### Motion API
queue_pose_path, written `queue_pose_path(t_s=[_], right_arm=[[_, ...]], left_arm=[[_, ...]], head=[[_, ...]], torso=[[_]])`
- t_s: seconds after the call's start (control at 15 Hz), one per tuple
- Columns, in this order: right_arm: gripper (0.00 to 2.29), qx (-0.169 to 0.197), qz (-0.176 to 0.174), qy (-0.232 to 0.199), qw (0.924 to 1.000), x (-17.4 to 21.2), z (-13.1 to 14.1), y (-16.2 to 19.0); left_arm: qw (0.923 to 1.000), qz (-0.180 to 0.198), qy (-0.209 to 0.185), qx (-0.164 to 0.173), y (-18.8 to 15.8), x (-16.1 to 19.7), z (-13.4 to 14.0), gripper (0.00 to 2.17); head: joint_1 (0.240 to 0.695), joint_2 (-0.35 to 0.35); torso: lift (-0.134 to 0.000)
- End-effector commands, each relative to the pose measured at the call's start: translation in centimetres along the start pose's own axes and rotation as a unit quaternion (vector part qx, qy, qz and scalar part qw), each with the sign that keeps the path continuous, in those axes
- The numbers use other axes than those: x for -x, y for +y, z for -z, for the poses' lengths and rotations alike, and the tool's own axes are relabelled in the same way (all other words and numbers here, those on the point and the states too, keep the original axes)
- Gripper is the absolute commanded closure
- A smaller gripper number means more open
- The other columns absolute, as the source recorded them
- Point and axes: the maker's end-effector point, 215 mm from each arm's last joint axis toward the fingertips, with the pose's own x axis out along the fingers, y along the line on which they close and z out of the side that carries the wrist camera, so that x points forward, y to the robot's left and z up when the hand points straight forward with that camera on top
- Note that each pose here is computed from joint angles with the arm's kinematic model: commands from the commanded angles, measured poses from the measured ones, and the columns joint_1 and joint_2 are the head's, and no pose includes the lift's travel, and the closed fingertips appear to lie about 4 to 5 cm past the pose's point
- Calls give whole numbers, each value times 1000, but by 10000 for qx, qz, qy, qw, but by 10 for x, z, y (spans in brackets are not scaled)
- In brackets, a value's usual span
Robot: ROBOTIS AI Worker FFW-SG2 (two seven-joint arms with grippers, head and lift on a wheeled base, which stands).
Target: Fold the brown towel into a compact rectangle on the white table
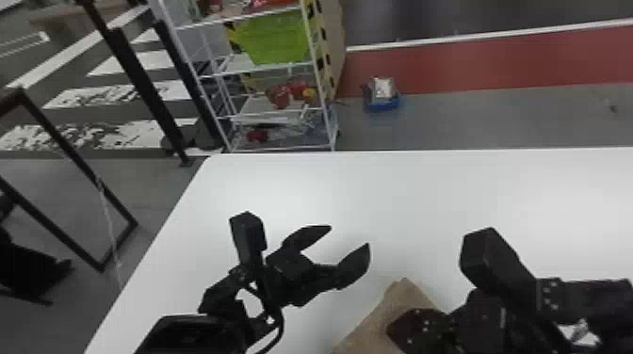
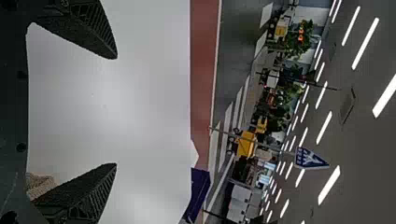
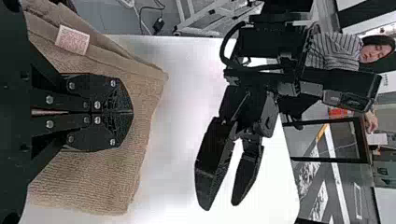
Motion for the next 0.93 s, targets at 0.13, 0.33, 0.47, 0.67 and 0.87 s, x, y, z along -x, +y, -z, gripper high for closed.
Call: queue_pose_path(t_s=[0.13, 0.33, 0.47, 0.67, 0.87], right_arm=[[1983, -96, 211, 289, 9993, 21, 32, -7], [1983, -149, 223, 582, 9979, 14, 54, -6], [1983, -141, 153, 637, 9978, 8, 57, -2], [1983, -125, 101, 704, 9974, 3, 59, 4], [1983, -152, -51, 737, 9972, -6, 64, 15]], left_arm=[[10000, 16, -7, 6, -2, -1, 0, 60], [10000, 47, -1, -8, -6, -4, -1, 60], [10000, 33, 19, -8, -5, -4, 1, 60], [10000, 33, 19, -8, -5, -4, 1, 60], [10000, 44, 30, -8, -6, -4, 2, 60]], head=[[695, 273], [695, 234], [695, 226], [695, 231], [695, 239]], torso=[[-123], [-123], [-123], [-123], [-123]])
